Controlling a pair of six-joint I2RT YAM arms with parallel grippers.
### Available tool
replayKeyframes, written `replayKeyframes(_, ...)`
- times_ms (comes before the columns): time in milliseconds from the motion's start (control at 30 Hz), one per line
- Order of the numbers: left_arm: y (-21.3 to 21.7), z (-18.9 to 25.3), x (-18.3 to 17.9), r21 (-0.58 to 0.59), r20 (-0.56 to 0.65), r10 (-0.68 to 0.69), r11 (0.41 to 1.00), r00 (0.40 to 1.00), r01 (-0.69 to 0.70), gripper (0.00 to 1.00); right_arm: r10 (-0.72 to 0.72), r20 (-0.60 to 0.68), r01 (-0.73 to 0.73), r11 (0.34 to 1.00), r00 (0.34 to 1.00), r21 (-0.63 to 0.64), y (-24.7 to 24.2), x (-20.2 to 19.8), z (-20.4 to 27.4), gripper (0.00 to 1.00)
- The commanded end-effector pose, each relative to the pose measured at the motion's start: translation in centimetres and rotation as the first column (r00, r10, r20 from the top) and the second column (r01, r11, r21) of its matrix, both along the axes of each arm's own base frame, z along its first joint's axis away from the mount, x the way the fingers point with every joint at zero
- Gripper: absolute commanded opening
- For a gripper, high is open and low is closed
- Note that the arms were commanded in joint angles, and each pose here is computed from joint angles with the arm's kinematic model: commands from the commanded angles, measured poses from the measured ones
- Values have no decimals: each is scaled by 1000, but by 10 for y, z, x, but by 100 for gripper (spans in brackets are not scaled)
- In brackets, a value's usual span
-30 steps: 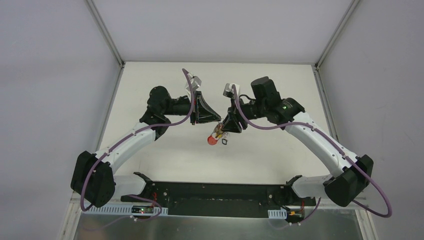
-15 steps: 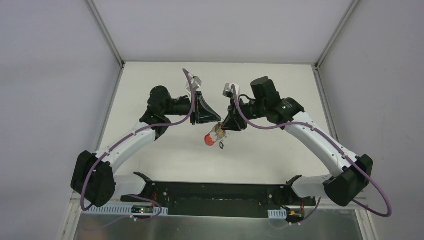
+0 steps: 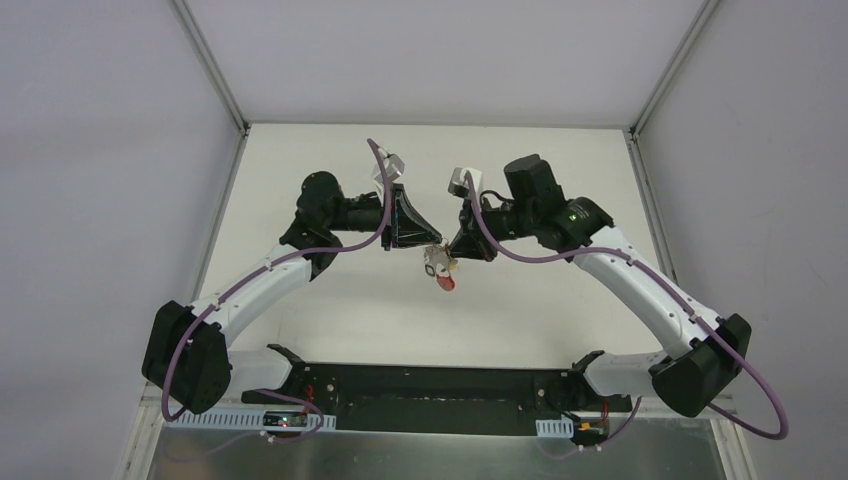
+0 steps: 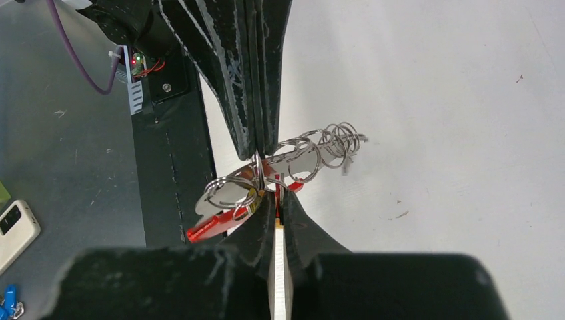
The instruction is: Put the keys on the keyring
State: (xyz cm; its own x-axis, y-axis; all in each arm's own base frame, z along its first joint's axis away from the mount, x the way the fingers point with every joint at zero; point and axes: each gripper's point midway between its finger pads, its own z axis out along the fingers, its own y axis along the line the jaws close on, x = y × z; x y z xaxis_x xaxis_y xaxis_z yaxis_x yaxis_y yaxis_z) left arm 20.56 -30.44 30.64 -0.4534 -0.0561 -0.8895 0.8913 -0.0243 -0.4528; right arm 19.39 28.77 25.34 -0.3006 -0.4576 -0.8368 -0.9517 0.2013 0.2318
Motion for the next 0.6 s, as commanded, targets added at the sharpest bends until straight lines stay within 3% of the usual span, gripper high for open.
replayKeyframes(0, 2, 11, -2, -20, 79, -14, 1000, 997, 16, 0, 0, 83, -2, 1000, 997, 30, -4, -1, 24, 0)
replayKeyframes(567, 4, -1, -2, 26, 120, -13, 1000, 993, 10, 0, -18, 79, 17, 1000, 997, 10, -7, -1, 26, 0)
